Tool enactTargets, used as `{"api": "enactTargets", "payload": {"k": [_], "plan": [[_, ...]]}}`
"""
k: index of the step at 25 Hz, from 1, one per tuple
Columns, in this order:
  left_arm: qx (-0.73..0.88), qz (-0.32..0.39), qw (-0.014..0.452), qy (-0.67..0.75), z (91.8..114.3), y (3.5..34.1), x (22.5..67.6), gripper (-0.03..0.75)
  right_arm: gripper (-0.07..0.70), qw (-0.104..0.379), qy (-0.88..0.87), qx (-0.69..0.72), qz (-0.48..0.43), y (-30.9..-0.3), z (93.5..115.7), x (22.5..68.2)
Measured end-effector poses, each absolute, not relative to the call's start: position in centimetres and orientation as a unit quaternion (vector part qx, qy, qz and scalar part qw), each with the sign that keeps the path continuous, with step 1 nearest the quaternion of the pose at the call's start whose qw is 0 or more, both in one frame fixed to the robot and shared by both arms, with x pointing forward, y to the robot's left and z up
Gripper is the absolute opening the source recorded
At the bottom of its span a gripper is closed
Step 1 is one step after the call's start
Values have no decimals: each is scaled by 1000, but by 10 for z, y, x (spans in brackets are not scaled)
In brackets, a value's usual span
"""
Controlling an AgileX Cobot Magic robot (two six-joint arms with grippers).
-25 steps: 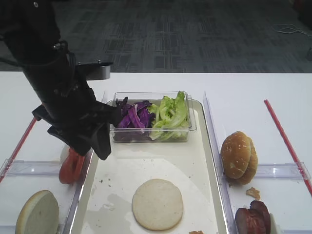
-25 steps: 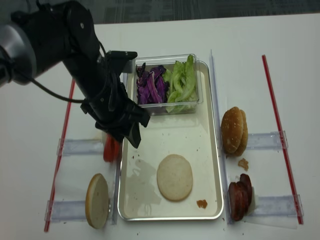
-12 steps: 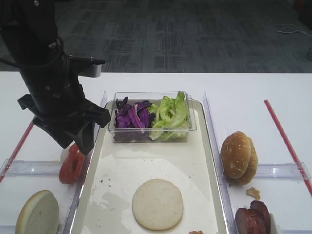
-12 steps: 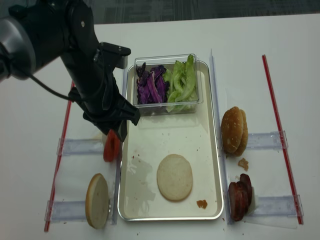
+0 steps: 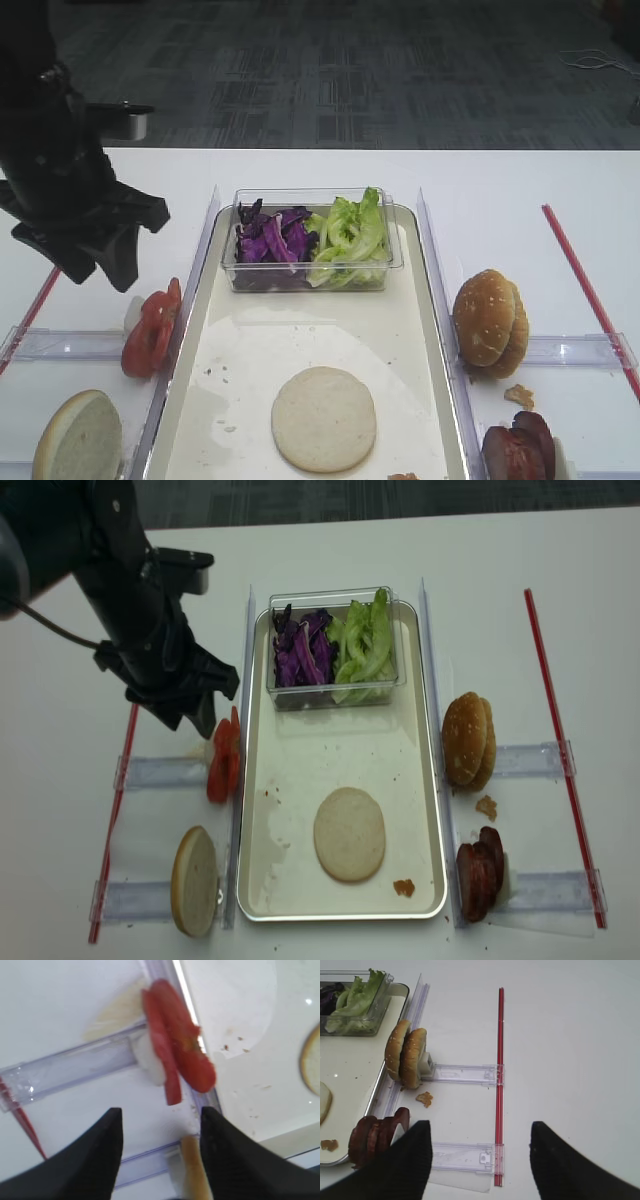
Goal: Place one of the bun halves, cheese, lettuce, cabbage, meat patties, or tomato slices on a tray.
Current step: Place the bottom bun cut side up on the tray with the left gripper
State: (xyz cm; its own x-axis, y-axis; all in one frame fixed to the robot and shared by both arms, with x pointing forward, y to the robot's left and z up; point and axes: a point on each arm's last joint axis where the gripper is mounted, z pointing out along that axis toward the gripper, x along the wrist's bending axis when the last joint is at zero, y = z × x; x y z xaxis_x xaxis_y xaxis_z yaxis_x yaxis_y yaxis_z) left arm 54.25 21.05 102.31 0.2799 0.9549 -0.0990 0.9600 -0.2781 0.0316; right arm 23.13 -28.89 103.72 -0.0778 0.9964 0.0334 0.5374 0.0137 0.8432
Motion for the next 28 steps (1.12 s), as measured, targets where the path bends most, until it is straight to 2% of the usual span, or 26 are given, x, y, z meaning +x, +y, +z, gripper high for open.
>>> {"api": "enactTargets", "payload": {"k": [4, 9, 14, 22, 28], "plan": [[777, -13, 33, 629, 1024, 241, 549, 335, 477, 316, 638, 601, 363, -289, 1037, 231], [746, 24, 29, 665, 1038, 283, 548, 335, 477, 316, 638, 601, 363, -289, 1037, 231], [718, 39, 36, 694, 1049, 309, 543, 335, 477, 316, 638, 601, 363, -289, 1037, 231], [710, 34, 39, 702, 1050, 313, 539, 335, 477, 316, 638, 601, 363, -289, 1037, 231], [712, 18, 27, 701, 1042, 312, 511, 335, 477, 316, 638, 601, 363, -289, 1037, 231]]}}
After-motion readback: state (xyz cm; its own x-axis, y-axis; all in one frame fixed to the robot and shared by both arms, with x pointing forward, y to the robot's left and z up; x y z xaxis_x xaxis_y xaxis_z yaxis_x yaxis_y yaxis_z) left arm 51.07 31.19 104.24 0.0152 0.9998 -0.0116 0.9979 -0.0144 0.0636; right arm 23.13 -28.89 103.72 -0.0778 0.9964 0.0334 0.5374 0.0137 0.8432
